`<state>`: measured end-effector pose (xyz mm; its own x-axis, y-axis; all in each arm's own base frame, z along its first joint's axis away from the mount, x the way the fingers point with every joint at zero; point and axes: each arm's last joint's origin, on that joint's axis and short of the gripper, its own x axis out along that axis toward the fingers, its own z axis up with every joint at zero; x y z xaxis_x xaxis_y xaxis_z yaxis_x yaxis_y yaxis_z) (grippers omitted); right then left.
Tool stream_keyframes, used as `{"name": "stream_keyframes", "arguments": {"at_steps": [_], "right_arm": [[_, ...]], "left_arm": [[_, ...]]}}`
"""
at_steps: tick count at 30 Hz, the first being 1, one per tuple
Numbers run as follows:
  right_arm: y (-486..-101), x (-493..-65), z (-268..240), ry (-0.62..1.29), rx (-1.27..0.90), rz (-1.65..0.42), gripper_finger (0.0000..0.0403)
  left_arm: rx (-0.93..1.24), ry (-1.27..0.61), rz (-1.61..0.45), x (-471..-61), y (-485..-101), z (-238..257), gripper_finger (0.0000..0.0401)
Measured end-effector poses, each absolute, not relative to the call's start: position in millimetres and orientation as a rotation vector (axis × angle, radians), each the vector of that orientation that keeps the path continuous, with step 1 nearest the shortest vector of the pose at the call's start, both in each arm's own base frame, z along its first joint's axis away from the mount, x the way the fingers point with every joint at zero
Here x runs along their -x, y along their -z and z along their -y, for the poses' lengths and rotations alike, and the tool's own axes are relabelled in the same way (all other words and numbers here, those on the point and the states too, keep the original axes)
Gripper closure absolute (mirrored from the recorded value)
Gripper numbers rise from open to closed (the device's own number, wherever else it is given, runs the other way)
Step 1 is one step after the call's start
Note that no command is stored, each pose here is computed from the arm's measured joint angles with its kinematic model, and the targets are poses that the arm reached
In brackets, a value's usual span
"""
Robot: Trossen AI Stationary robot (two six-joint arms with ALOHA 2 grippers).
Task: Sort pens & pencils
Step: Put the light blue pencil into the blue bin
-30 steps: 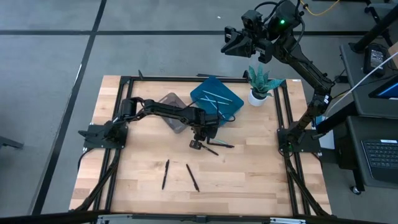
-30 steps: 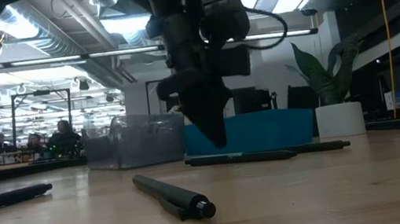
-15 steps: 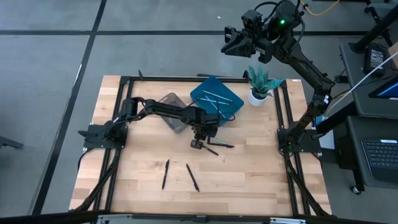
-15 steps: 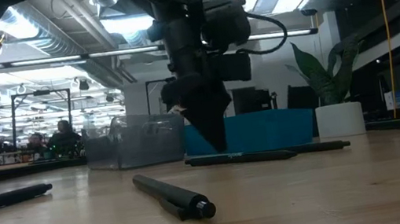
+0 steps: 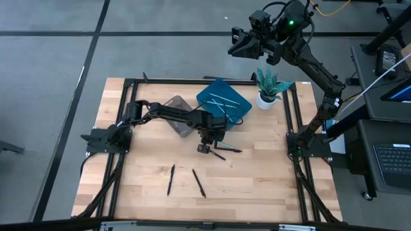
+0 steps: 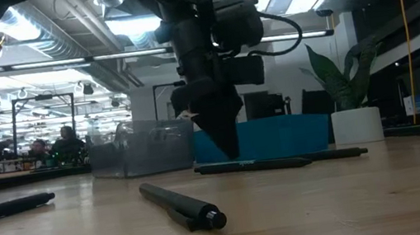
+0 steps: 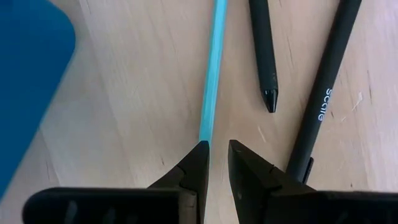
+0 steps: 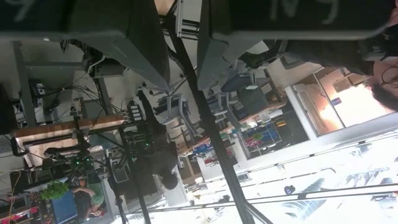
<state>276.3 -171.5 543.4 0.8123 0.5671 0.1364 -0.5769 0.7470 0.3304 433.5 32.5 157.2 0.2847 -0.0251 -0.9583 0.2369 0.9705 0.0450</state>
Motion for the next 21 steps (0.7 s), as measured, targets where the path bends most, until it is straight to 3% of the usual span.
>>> {"name": "stream_keyframes", "arguments": {"at_steps": [21], "right_arm": [[-543,-276,172,-0.619,-0.372,0.032,0.032]], "left_arm": [[-0.112,0.152,-1.28,-429,-141,-40,0.0346]]}}
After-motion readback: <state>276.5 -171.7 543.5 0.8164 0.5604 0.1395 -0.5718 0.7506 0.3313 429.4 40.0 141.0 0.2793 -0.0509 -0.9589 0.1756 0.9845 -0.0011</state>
